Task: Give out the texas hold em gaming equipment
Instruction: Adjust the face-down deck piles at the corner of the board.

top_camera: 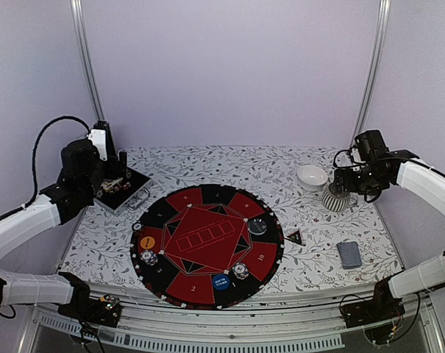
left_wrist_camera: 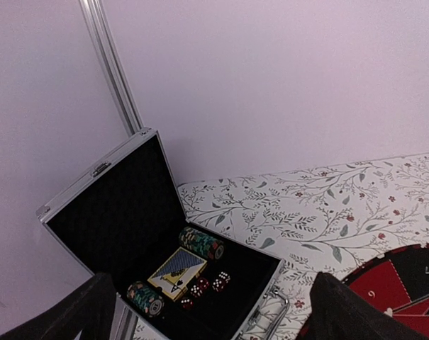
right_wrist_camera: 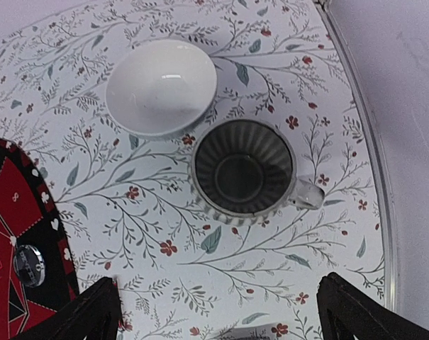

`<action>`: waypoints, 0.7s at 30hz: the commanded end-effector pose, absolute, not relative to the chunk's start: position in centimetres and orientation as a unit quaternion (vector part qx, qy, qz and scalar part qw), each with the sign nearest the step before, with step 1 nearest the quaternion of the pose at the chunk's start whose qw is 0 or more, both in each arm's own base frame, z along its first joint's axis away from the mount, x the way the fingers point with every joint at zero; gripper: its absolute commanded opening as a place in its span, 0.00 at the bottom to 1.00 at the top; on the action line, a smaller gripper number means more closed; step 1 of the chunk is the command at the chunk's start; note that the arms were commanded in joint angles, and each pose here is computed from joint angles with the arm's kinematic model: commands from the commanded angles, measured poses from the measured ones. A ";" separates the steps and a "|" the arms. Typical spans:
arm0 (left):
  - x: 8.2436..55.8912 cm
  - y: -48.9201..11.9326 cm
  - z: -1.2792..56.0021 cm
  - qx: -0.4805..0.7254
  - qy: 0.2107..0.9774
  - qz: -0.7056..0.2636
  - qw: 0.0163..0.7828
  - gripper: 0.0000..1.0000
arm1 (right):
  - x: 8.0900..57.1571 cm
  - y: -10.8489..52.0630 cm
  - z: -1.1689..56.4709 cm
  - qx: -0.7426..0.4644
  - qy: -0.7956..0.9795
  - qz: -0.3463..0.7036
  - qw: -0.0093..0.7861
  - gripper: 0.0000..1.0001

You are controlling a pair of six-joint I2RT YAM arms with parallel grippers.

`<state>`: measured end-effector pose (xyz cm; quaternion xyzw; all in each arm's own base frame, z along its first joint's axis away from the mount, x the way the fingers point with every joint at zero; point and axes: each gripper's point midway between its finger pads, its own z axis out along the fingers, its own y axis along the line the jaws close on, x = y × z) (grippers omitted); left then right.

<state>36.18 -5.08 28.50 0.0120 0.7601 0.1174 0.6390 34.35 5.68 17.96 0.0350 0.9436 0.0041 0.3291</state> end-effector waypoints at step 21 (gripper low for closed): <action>35.3 -5.8 30.7 0.016 0.743 0.069 0.666 0.98 | 22.0 4.6 8.8 0.212 0.973 0.025 0.086 0.99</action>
